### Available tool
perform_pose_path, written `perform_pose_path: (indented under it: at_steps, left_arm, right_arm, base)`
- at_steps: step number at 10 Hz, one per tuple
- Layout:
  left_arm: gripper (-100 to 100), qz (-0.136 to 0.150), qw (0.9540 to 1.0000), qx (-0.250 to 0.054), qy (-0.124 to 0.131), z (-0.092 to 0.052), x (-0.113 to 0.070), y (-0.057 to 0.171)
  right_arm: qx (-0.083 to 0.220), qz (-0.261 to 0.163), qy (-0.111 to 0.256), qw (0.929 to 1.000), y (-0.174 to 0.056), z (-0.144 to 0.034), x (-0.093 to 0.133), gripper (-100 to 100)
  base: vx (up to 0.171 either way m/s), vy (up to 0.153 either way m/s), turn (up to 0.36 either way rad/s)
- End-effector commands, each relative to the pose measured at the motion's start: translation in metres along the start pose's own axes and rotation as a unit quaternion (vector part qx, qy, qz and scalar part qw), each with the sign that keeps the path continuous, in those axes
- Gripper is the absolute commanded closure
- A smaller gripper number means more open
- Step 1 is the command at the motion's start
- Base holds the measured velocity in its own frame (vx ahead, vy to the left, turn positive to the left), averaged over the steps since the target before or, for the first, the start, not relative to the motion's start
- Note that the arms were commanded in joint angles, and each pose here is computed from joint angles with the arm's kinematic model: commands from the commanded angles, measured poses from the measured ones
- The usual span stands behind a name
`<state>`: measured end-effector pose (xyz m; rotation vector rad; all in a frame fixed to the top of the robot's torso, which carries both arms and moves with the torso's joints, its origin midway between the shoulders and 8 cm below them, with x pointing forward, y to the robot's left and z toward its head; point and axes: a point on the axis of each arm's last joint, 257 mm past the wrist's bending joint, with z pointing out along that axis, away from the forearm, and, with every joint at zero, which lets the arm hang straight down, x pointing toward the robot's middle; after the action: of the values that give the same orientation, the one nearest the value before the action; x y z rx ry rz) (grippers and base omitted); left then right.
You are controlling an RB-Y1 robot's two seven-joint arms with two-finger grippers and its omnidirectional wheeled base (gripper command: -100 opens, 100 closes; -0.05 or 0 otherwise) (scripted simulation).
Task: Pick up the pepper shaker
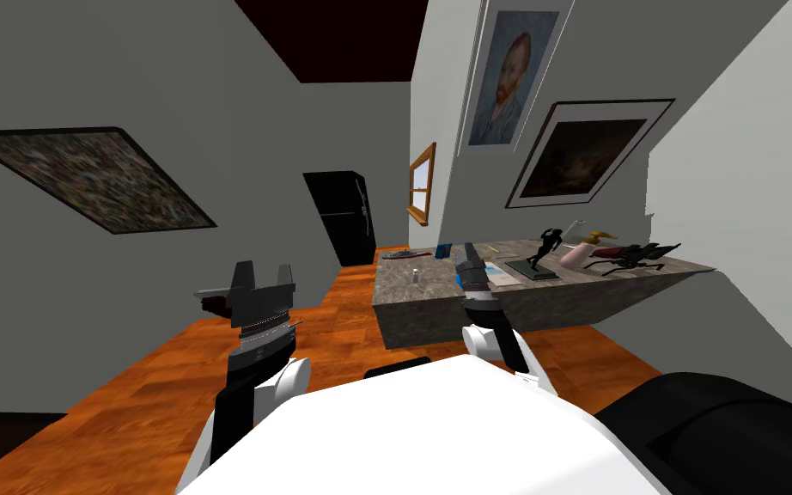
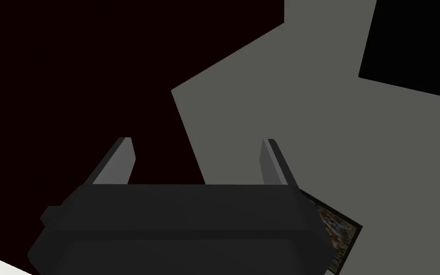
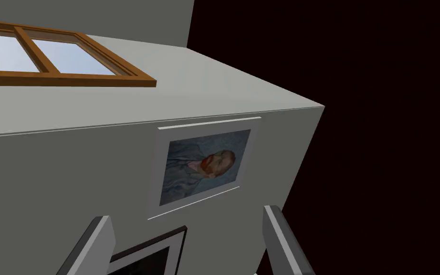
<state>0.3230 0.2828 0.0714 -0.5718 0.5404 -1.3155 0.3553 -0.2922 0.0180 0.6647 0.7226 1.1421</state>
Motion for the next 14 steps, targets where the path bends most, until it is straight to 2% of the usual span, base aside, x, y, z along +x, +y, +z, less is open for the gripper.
perform_pose_path:
  at_steps: [1,3,4,6,8,11,14]
  left_arm:
    - [0,0.000,1.0000,0.000,0.000,0.000,0.000,0.000]
    - [0,0.000,1.0000,0.000,0.000,0.000,0.000,0.000]
    - [0,0.000,1.0000,0.000,0.000,0.000,0.000,0.000]
    - [0,0.000,1.0000,0.000,0.000,0.000,0.000,0.000]
    - [0,0.000,1.0000,0.000,0.000,0.000,0.000,0.000]
    - [0,0.000,1.0000,0.000,0.000,0.000,0.000,0.000]
    - [0,0.000,1.0000,0.000,0.000,0.000,0.000,0.000]
  right_arm:
    - [0.013,-0.027,0.017,0.9994,-0.010,-0.004,0.000,-100]
    - [0.032,-0.058,0.031,0.9973,-0.025,-0.011,-0.003,-100]
    - [0.058,-0.094,0.043,0.9929,-0.044,-0.021,-0.008,-100]
    - [0.089,-0.134,0.054,0.9856,-0.065,-0.033,-0.017,-100]
    - [0.123,-0.175,0.065,0.9748,-0.088,-0.049,-0.029,-100]
    - [0.178,-0.237,0.079,0.9518,-0.122,-0.078,-0.052,-100]
    - [0.233,-0.300,0.093,0.9205,-0.152,-0.111,-0.080,-100]
  base:
    - [-0.008,0.065,0.051]
    - [-0.031,0.145,0.061]
    - [-0.051,0.248,0.092]
    - [-0.086,0.264,0.089]
    - [-0.062,0.256,0.071]
    - [-0.030,0.278,0.086]
    - [-0.031,0.245,0.103]
